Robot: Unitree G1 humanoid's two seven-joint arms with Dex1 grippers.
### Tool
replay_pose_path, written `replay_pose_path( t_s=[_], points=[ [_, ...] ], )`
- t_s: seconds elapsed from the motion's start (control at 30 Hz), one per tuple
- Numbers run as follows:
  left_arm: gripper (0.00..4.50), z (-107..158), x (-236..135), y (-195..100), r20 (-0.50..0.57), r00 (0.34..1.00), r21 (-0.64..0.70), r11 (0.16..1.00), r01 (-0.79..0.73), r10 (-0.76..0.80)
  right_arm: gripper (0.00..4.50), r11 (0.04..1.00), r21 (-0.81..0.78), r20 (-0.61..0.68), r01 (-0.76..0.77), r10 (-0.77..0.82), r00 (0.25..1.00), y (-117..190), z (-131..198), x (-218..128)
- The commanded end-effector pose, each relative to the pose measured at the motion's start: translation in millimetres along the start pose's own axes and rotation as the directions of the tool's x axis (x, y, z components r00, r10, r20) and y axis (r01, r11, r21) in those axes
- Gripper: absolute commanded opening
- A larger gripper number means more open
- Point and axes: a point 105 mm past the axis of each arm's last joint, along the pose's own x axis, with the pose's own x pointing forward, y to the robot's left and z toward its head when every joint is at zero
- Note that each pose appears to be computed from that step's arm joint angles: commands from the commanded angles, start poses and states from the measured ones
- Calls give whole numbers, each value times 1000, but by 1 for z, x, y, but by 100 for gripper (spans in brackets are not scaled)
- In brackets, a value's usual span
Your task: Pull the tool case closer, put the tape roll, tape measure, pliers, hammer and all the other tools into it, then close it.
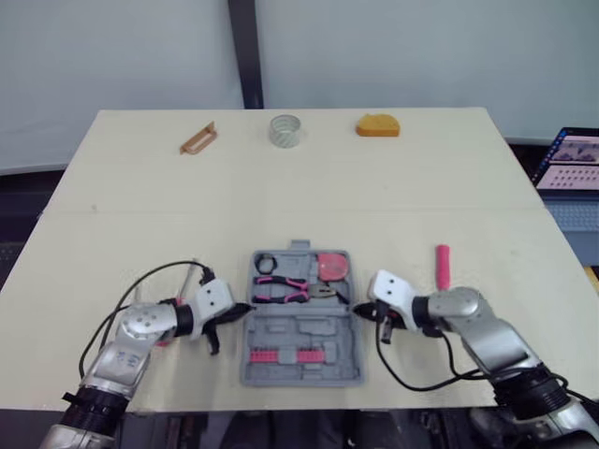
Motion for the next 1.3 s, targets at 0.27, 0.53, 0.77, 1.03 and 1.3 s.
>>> replay_pose_path(
  t_s=[0.27,0.53,0.77,1.03,1.3],
  points=[
    [134,17,-101,50,101,961,-193,953,-233,256,137,965,223,226,135,-186,956,-53,15,-96],
    [443,-41,-220,82,-60,735,-365,670,-646,675,445,774,449,148,446,-556,818,-98,-56,-181],
    [443,-98,-273,80,-223,492,-390,385,-836,842,445,620,532,126,577,-732,670,-117,-86,-198],
    [443,-113,-260,74,-235,429,-404,313,-859,872,445,582,533,107,614,-766,634,-123,-95,-194],
    [443,-98,-239,72,-198,450,-429,336,-838,871,445,746,471,256,471,-626,736,-112,-48,-171]
  ],
)
